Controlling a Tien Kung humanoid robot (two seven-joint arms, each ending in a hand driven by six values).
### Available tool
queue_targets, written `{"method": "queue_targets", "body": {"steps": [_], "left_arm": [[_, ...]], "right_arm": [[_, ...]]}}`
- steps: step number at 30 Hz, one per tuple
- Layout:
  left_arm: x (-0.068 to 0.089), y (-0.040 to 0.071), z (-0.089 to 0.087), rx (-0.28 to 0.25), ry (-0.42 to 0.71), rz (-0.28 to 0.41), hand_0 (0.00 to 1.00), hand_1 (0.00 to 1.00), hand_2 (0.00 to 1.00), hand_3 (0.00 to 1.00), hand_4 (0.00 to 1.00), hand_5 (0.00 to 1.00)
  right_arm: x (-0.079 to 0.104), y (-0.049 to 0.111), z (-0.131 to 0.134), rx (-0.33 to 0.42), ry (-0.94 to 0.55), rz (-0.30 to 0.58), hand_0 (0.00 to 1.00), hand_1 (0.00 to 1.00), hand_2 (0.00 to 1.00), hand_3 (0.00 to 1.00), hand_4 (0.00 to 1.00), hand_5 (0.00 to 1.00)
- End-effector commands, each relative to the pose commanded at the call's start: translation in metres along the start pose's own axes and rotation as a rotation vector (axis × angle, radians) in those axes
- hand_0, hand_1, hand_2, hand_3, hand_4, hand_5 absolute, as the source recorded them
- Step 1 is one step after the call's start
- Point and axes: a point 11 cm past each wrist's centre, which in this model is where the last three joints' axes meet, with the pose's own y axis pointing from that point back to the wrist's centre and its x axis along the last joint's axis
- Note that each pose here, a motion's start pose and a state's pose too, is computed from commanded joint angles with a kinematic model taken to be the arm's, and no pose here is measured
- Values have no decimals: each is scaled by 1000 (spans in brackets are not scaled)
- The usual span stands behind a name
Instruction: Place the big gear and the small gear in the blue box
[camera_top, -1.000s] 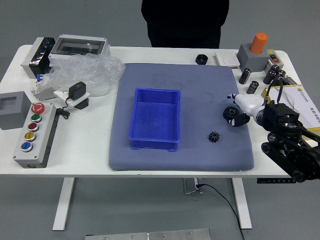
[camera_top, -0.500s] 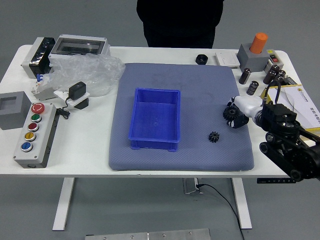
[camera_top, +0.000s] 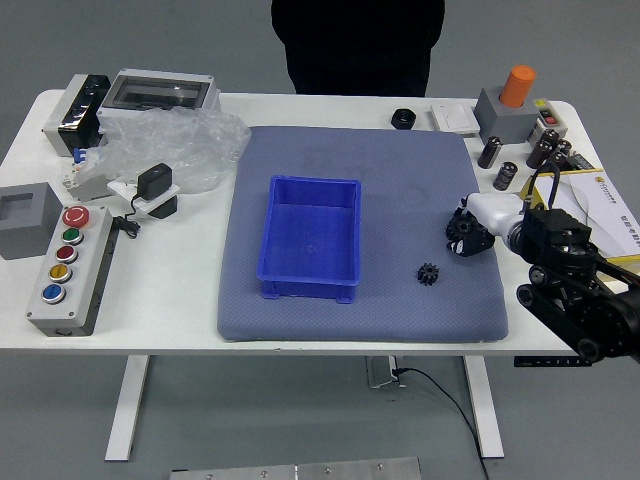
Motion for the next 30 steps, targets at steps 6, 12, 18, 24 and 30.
{"method": "queue_targets", "body": {"steps": [6, 12, 18, 24, 30], "left_arm": [[0, 0, 0, 1, -1, 0, 837, 800, 806, 840, 639, 236], [0, 0, 0, 1, -2, 1, 837, 801, 806, 840, 637, 232], [1, 0, -1, 2, -3, 1, 837, 801, 806, 840, 635, 228], [1, 0, -1, 3, -4, 2, 837, 801, 806, 840, 634, 226], [2, 0, -1, 2, -4, 3, 837, 802, 806, 840, 634, 226]], "right_arm": [[1, 0, 0, -4, -8, 18, 616, 531, 577, 654, 662, 305], [6, -1, 0, -4, -16, 48, 620, 484, 523, 640, 736, 233], [12, 0, 0, -3, -25, 76, 615, 469, 511, 633, 750, 208], [19, 1, -1, -2, -35, 100, 613, 451, 493, 618, 764, 204], [34, 6, -5, 11, -57, 137, 625, 450, 485, 618, 754, 196]]}}
